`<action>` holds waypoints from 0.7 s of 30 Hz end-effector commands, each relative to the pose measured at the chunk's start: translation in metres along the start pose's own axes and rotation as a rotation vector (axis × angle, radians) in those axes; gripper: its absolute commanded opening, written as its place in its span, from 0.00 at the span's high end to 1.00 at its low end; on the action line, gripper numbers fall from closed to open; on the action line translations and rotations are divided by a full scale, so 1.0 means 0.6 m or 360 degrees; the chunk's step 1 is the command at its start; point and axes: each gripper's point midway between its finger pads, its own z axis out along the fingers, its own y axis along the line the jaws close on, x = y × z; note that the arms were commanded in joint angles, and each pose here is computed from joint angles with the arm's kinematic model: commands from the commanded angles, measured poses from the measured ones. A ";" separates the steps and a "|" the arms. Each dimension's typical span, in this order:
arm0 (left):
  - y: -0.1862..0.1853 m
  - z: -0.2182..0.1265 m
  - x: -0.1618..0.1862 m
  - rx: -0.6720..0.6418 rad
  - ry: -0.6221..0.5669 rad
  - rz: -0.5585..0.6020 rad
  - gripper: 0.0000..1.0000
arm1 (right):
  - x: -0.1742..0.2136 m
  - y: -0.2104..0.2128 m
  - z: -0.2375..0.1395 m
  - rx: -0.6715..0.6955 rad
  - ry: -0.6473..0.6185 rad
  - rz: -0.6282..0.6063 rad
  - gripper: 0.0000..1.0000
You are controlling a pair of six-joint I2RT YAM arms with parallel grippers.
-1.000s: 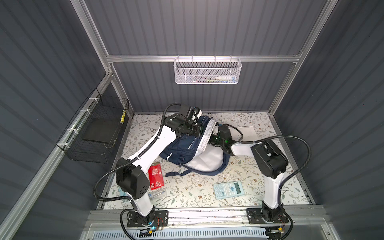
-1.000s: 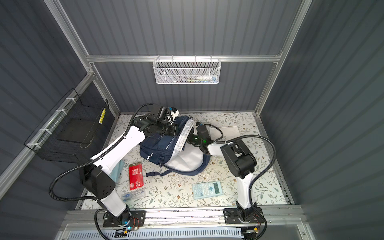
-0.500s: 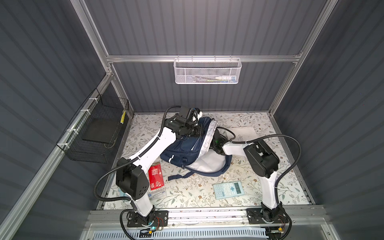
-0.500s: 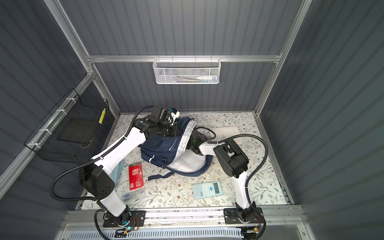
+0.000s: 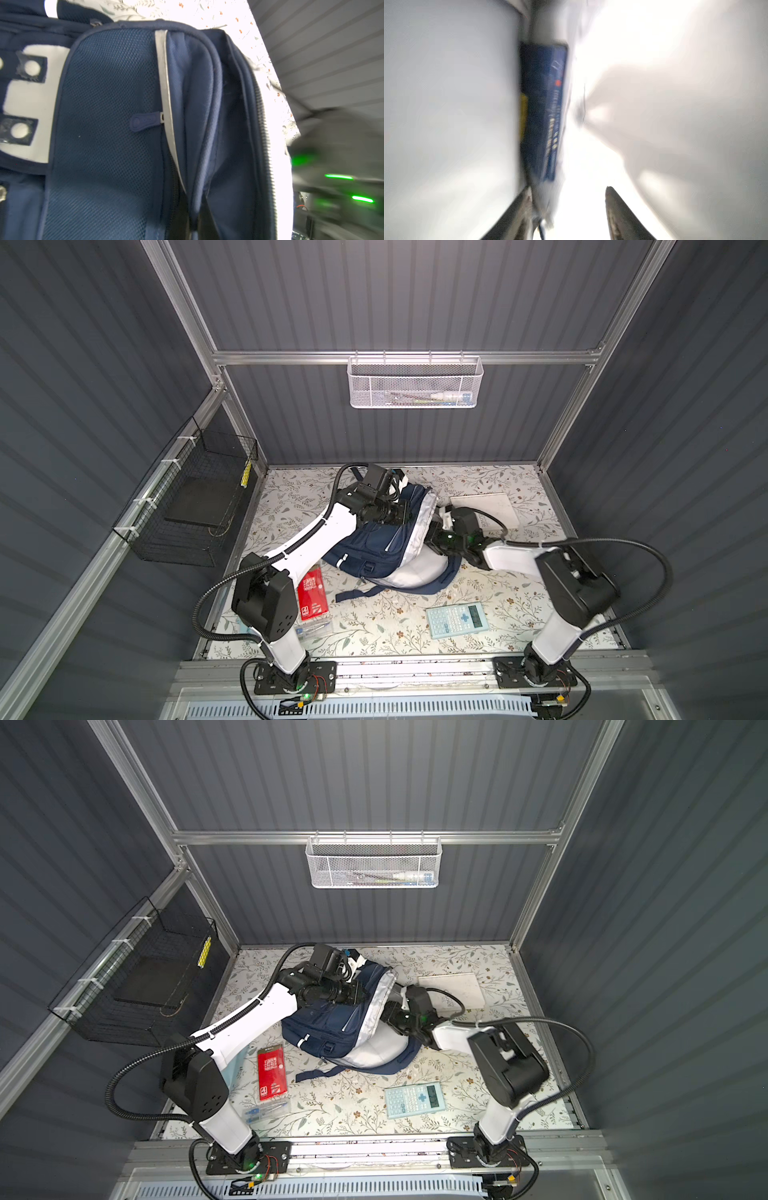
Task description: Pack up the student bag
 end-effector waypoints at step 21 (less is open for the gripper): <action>-0.052 0.221 -0.141 0.0156 -0.0135 0.0441 0.00 | -0.197 -0.262 -0.259 0.0720 -0.0665 0.0208 0.10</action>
